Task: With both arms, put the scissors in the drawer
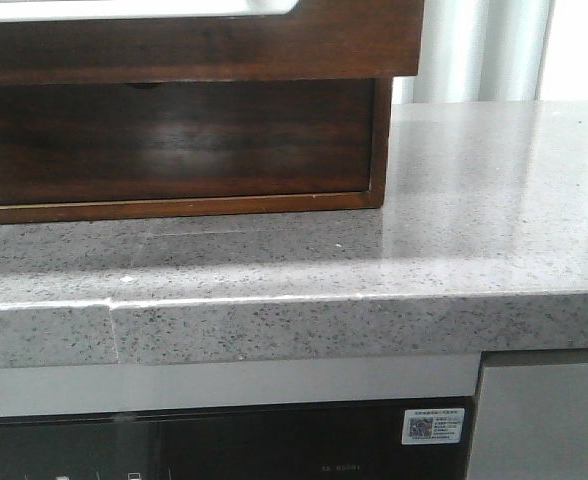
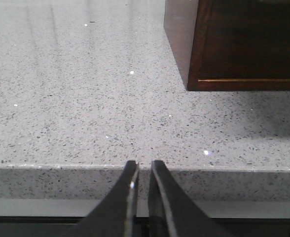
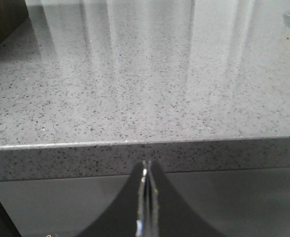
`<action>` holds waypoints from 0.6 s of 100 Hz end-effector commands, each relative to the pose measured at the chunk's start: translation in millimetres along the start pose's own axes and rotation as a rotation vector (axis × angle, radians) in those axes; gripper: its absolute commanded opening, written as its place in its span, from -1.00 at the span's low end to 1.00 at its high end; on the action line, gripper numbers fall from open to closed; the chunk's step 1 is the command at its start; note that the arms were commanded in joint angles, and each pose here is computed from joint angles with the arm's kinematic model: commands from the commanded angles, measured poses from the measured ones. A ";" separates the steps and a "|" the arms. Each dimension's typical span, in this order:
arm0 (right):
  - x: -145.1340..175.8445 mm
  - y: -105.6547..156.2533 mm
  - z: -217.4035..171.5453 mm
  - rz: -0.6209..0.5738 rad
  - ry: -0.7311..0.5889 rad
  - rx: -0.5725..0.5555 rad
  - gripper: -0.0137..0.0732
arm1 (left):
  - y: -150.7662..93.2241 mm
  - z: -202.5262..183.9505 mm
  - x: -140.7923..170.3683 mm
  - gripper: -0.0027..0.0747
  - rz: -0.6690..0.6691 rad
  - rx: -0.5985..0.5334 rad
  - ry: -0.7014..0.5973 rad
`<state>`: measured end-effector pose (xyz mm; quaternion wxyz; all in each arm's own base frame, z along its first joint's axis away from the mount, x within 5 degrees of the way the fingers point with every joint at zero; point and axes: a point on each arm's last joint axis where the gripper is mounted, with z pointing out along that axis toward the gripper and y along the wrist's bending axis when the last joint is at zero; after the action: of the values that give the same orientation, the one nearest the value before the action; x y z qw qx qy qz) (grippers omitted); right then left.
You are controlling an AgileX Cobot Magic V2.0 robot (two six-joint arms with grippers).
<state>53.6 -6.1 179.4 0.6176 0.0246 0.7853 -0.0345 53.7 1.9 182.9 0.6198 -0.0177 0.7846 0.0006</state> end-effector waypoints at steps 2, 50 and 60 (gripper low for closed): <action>0.2 0.5 -0.4 -0.028 -0.041 -0.003 -0.93 | -0.7 -1.0 -2.4 -0.92 -0.013 0.013 -0.087; 0.7 0.6 -0.4 -0.034 -0.035 -0.004 -0.93 | -0.7 -1.0 -2.4 -0.92 -0.013 0.013 -0.087; 0.7 0.6 -0.4 -0.034 -0.035 -0.004 -0.93 | -0.7 -1.0 -2.4 -0.92 -0.013 0.013 -0.087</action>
<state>53.6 -5.5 179.2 0.6163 0.0116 0.7863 -0.0410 53.7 1.9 182.9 0.6198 -0.0177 0.7846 0.0006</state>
